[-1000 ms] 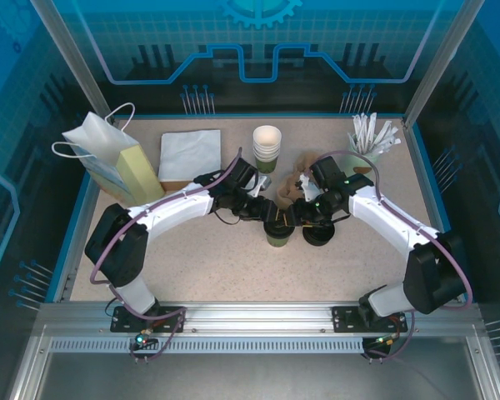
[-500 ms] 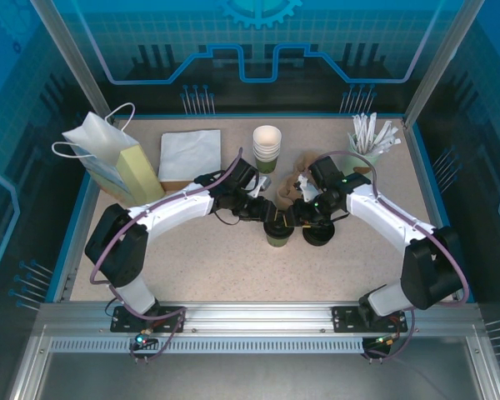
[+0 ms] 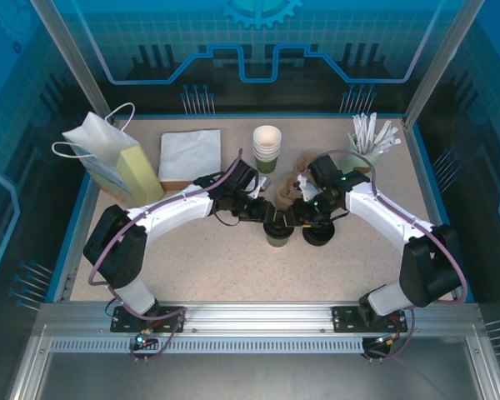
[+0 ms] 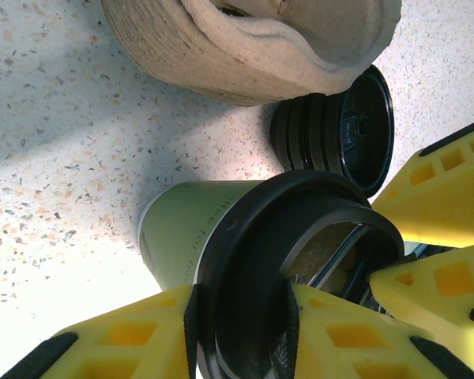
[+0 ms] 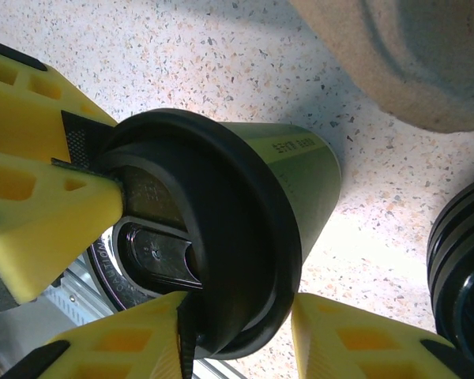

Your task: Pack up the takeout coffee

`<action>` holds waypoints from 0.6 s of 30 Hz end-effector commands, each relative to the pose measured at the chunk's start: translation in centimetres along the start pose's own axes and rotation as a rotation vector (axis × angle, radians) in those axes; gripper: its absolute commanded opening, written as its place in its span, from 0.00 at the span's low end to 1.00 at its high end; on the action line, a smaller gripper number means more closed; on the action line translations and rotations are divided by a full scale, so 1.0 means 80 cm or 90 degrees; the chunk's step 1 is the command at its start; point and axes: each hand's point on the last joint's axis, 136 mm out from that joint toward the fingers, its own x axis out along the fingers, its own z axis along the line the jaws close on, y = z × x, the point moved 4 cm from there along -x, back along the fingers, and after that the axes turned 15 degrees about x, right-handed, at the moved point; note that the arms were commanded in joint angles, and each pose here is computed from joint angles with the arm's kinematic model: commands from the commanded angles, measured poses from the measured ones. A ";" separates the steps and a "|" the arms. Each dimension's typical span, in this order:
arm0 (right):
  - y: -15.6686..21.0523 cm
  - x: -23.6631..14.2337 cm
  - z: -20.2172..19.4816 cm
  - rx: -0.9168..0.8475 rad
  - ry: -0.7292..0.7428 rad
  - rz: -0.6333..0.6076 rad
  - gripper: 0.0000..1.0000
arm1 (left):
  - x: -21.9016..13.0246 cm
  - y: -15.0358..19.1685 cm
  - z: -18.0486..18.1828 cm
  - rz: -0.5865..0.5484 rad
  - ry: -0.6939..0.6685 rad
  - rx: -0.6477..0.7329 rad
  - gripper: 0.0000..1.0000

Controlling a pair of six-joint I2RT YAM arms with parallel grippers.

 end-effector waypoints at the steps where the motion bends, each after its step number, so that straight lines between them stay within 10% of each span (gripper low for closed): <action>1: 0.021 0.017 -0.039 0.031 0.106 0.057 0.38 | 0.022 0.069 0.039 0.125 -0.088 -0.035 0.32; 18: -0.001 -0.005 0.011 0.002 -0.019 0.008 0.45 | -0.029 -0.023 -0.011 0.020 -0.061 0.028 0.50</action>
